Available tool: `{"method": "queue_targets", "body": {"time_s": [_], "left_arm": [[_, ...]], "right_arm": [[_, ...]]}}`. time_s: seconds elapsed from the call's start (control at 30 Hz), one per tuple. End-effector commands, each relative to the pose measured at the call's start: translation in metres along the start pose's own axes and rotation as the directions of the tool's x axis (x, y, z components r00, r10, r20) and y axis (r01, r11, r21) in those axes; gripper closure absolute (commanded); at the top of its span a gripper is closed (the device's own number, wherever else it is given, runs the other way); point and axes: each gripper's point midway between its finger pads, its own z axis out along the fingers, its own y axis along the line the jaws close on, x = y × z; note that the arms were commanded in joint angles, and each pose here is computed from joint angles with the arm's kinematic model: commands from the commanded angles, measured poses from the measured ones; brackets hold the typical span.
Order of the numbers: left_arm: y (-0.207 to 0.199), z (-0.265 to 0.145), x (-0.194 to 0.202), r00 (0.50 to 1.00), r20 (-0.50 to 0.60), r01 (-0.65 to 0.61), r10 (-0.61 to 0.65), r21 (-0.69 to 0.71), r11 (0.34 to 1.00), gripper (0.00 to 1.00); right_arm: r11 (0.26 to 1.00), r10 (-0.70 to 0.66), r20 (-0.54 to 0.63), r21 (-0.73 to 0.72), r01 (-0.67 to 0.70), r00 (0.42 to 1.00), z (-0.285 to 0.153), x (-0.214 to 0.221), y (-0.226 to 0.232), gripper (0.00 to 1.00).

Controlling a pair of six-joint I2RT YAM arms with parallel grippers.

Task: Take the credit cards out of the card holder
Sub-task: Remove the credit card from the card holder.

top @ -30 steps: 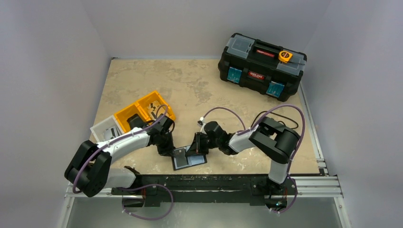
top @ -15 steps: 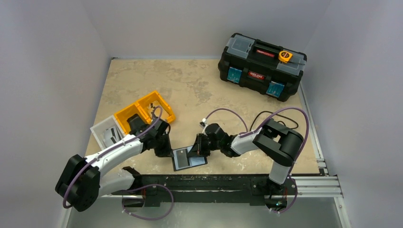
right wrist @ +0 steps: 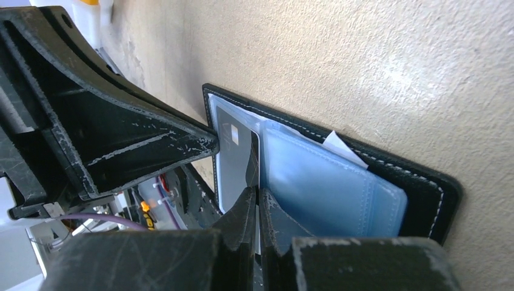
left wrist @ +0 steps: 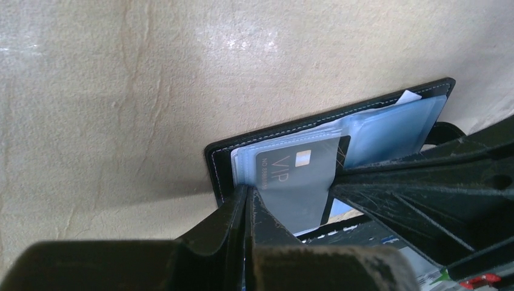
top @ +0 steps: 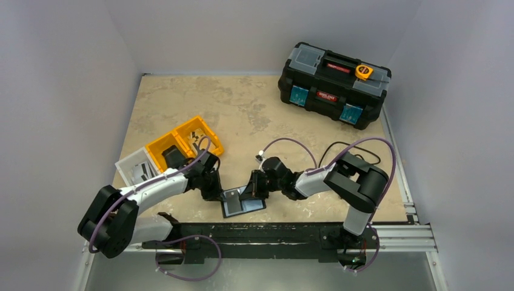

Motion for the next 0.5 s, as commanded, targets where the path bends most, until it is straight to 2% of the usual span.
{"method": "queue_targets", "body": {"time_s": [0.0, 0.2, 0.47], "left_arm": [[0.032, 0.012, 0.004, 0.999, 0.005, 0.045, -0.044, -0.151, 0.987, 1.0], [0.046, 0.01, 0.002, 0.998, 0.026, 0.056, -0.052, -0.227, 0.972, 1.0], [0.047, 0.007, 0.0, 0.999, 0.035, 0.048, -0.041, -0.236, 0.97, 1.0]], "right_arm": [[1.0, -0.019, 0.037, 0.024, 0.018, 0.999, -0.006, -0.005, -0.001, 1.0], [0.999, -0.009, 0.054, 0.044, 0.007, 0.999, -0.014, -0.007, -0.009, 1.0], [0.999, 0.003, 0.069, 0.044, -0.006, 0.998, -0.021, -0.01, -0.016, 1.0]]}}
